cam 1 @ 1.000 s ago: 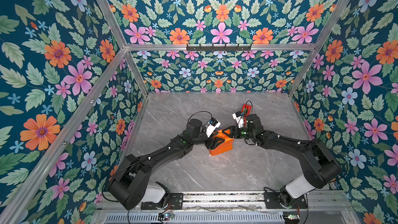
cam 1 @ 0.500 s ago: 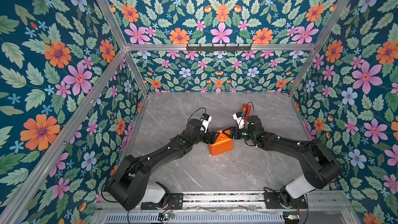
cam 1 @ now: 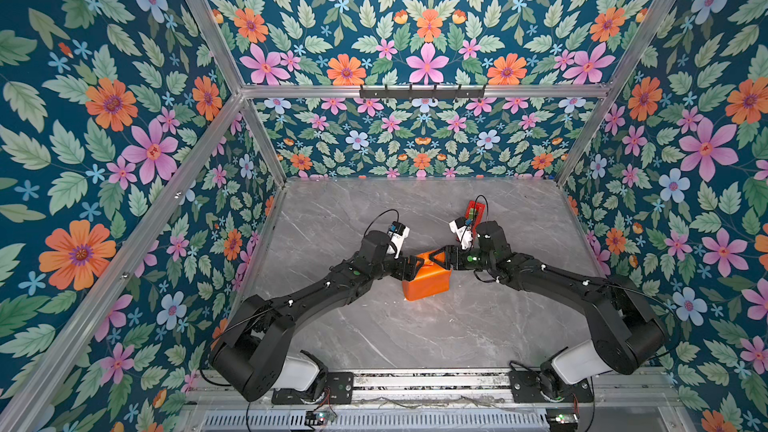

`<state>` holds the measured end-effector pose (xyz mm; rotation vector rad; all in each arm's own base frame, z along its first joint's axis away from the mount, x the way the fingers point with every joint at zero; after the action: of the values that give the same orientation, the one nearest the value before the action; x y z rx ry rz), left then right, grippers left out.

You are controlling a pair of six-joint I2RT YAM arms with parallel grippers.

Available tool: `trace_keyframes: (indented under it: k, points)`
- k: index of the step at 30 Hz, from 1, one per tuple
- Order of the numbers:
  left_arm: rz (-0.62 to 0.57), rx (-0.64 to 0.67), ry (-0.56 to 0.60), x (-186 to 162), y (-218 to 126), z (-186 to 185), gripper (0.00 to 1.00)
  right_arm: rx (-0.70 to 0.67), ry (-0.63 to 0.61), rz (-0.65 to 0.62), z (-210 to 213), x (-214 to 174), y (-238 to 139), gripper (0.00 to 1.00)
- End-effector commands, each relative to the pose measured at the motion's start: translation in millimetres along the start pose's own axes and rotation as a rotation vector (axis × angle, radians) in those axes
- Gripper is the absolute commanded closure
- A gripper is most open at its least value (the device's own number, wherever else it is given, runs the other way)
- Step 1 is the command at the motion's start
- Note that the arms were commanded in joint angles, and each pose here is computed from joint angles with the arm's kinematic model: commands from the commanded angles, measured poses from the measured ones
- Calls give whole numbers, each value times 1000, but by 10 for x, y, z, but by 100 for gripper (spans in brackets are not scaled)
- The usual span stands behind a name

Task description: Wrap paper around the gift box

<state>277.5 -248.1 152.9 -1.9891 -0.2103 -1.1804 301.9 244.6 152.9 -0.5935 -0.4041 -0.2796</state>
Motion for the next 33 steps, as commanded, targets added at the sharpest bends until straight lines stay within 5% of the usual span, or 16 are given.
trace_keyframes:
  k: [1,11,18,33]
  points:
    - [109,25,8,-236,1,50,16,-1,42,39,3,-107,-2,25]
    - [68,41,-24,-136,-11,59,16,-64,79,114,-169,-410,-49,22]
    - [-39,12,-159,73,-59,27,15,-92,75,121,-244,-499,-95,22]
    - [122,5,-211,-401,13,92,16,-55,97,76,-131,-369,-87,22]
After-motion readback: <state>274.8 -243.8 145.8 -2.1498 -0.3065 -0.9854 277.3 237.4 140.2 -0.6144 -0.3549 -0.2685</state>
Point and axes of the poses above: each gripper's point midway between its finger pads, its own y axis out along the fingers, its own z axis along the line the jaws close on, x = y × z, the point moved 4 cm from there along -y, back along the fingers, and after that the axes turned 7 degrees about y, right-handed, at the moved point
